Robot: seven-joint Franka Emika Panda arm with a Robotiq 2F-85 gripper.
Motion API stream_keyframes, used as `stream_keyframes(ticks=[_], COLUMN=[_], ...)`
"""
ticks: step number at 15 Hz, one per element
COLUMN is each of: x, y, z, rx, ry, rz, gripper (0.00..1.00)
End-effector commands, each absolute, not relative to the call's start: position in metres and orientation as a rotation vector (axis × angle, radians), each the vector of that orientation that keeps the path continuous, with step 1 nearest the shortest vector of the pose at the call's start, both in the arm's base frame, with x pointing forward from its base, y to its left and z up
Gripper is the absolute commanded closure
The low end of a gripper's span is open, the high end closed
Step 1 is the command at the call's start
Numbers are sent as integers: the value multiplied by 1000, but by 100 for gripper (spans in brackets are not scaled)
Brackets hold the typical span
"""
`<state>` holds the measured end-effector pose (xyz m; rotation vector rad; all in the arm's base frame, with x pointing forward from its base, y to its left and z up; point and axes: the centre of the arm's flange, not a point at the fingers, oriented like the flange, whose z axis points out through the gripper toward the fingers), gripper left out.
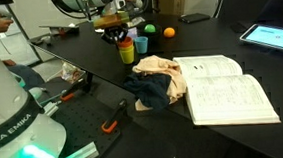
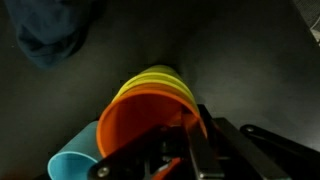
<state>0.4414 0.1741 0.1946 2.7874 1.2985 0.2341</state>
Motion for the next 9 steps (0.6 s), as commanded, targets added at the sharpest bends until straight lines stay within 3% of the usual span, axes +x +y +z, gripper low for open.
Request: stream_keyframes(ticks=[1, 9], x=[437, 447], y=[181, 192], z=[194, 195], rx=[2840, 2932], ry=[1317, 1298], rz=[141, -27], gripper=[98, 98])
